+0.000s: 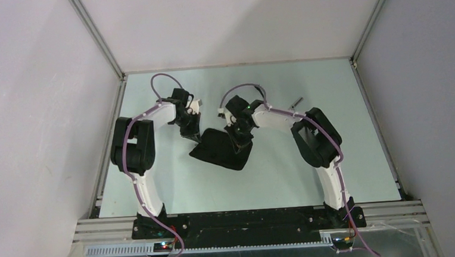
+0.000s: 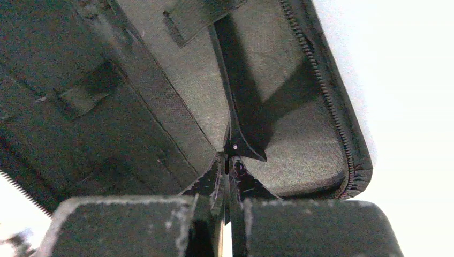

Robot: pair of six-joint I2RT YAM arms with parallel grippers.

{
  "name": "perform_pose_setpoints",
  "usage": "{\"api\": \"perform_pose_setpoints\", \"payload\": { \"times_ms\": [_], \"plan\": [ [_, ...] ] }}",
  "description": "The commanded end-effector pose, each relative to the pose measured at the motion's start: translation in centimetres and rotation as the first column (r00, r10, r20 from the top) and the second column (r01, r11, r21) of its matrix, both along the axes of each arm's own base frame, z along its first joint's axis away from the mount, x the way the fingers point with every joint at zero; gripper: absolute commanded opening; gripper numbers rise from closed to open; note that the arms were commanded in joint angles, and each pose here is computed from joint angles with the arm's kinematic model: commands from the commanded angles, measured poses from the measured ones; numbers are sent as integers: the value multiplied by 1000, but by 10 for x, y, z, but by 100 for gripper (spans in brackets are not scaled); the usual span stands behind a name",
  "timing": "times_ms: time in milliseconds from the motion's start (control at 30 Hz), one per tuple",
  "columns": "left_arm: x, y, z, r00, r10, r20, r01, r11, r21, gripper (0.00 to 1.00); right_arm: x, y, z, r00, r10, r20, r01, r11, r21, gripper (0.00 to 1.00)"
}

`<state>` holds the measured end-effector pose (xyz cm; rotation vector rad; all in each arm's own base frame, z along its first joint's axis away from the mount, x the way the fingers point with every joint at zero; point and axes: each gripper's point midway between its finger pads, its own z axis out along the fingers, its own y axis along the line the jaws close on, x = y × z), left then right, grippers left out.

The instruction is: Sort the hair-cutting tools

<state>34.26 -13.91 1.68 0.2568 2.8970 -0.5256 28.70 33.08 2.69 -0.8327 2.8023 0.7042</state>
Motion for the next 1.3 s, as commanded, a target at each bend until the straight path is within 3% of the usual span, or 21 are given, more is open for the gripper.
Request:
{"api": "perform_pose_setpoints", "payload": {
  "times_ms": [0, 200, 367, 900, 1267],
  "plan": [
    [-5, -8, 8, 999, -54, 9, 54, 999, -9, 0, 29, -12, 10, 941, 109, 321, -45, 979, -201, 0],
    [-6, -8, 9, 998, -61, 13, 61, 998, -12, 0, 40, -11, 14, 839, 244, 486, -87, 943, -322, 0],
    [-8, -11, 10, 997, -75, 17, 75, 997, -17, 0, 48, -2, 17, 764, 315, 563, -131, 930, -342, 0],
    [-11, -14, 11, 997, -79, 23, 80, 997, -12, 0, 50, 25, 3, 736, 346, 582, -213, 934, -286, 1],
    [-10, -1, 13, 1000, -12, 25, 10, 998, 64, 5, 46, 10, 30, 763, 273, 586, -175, 960, -219, 38]
  ]
}}
